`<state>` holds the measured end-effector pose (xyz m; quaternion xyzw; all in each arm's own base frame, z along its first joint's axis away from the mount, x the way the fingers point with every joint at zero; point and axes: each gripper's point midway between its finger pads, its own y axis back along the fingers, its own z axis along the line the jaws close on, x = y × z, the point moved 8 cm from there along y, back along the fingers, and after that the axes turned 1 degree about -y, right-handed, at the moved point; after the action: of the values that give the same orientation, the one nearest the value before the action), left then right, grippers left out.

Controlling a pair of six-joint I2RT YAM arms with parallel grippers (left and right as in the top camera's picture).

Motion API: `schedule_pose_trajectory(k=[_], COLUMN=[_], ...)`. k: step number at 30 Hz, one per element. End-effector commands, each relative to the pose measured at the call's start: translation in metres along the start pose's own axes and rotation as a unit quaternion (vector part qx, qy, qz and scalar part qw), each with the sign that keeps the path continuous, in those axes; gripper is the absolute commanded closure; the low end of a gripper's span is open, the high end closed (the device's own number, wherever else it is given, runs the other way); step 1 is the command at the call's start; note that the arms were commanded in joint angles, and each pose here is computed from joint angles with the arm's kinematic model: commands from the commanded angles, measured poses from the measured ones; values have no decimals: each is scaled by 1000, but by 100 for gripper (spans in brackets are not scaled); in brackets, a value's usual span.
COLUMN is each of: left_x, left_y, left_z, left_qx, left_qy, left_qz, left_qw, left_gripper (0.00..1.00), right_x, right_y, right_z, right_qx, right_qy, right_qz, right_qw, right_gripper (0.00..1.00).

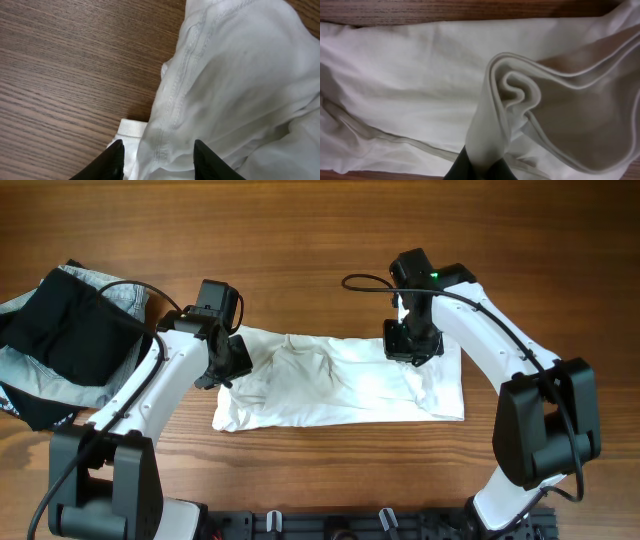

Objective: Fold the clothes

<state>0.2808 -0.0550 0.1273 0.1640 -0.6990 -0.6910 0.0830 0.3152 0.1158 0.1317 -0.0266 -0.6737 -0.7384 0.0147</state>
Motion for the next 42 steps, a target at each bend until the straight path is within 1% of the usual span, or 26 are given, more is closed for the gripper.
schedule_pose_trajectory(k=[1,4,8,15,19,20,21,23,26,29,31,33,36,39,42], left_x=[-5,-5,-5,-5,-5,-5,-5,-5,-5,-5,-5,-5,-5,-5,-5], left_y=[5,5,5,5,5,5,5,5,5,5,5,5,5,5,5], left_z=[1,1,1,1,1,1,1,1,1,1,1,1,1,1,1], left_qx=[-2,-2,-2,-2,-2,-2,-2,-2,-2,-2,-2,-2,-2,-2,-2], left_qy=[2,2,-9,-9,-9,-9,-9,-9,-9,-9,-9,-9,-9,-9,-9], left_qz=[-11,-11,-10,-10,-11,-11,-11,-11,-10,-10,-10,-11,-11,-10,-11], left_qw=[1000,1000,1000,1000,1000,1000,1000,1000,1000,1000,1000,1000,1000,1000,1000], left_gripper=[55,55,55,55,55,55,55,55,55,55,55,55,55,55,55], right_x=[2,1,3,4,8,9,11,11,8,5,2,-2,-2,7,19], right_y=[6,6,6,6,5,5,4,4,4,4,4,4,4,-1,-14], right_z=[6,7,11,14,24,26,32,36,37,35,31,28,28,31,21], right_qx=[-21,-26,-48,-55,-55,-55,-55,-58,-60,-50,-23,-5,-7,-32,-6], right_qy=[-4,-2,23,26,51,59,68,73,75,75,70,58,56,54,27], right_qz=[-7,-9,-3,1,2,1,1,-4,-14,-24,-37,-49,-52,-22,7], right_qw=[1000,1000,999,998,997,997,996,996,995,996,997,997,997,998,1000], right_gripper=[92,91,91,91,91,90,78,68,60,60,56,56,56,57,57])
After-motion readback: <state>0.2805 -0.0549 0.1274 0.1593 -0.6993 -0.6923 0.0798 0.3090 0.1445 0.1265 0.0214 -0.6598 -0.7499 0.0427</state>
